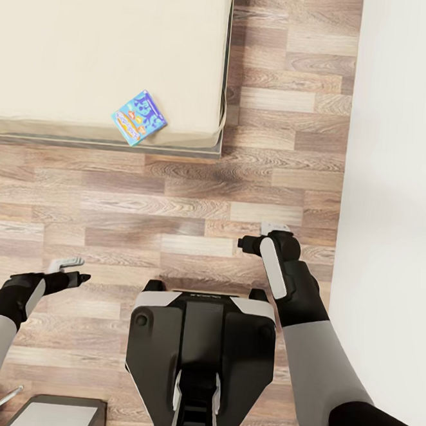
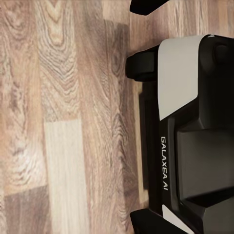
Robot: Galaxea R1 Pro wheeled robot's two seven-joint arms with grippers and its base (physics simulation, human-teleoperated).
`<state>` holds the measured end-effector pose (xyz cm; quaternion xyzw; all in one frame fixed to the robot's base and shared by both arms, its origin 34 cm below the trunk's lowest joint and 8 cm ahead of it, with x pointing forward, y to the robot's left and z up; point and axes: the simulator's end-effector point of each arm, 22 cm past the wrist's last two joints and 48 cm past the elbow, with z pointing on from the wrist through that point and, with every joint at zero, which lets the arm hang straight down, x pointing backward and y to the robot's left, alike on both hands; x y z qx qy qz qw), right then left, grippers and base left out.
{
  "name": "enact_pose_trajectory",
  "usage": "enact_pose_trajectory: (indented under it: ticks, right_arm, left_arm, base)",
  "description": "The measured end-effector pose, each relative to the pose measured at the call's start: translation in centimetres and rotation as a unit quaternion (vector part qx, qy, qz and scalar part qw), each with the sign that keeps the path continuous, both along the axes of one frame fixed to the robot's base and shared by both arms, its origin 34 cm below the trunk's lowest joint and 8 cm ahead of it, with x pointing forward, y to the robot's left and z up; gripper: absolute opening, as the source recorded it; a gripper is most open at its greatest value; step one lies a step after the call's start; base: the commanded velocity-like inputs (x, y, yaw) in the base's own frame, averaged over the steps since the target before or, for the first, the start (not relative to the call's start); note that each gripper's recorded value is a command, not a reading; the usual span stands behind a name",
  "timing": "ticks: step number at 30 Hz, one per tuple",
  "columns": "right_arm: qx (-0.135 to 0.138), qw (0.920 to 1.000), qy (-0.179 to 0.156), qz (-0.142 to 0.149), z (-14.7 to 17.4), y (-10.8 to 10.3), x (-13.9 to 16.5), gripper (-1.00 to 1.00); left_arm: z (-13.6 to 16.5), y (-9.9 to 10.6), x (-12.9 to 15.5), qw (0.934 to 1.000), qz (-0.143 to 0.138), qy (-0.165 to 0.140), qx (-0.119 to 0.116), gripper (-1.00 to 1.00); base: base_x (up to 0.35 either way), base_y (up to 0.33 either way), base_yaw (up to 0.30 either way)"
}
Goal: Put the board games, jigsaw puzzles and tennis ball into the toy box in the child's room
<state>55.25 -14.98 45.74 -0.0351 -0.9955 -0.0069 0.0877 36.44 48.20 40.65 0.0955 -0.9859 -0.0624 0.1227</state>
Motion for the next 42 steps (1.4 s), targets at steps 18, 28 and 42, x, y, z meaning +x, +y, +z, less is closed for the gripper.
enact_pose_trajectory:
  ticks: [18,28,42]
  right_arm:
    - [0.000,0.9999,-0.013,-0.001,1.3,-0.1,1.4,1.00]
    - [0.000,0.9997,-0.025,-0.004,2.1,-0.1,2.5,1.00]
    - [0.000,0.9994,-0.036,-0.004,3.1,0.0,3.4,1.00]
  left_arm:
    - [1.1,-1.3,2.8,0.9993,0.011,-0.018,-0.031,1.00]
    - [1.6,-1.4,3.6,0.9991,0.012,-0.022,-0.033,1.00]
    - [2.4,-1.0,4.6,0.9991,0.008,-0.029,-0.031,1.00]
  base:
    - [0.000,0.000,0.000]
    - [0.000,0.000,0.000]
    - [0.000,0.000,0.007]
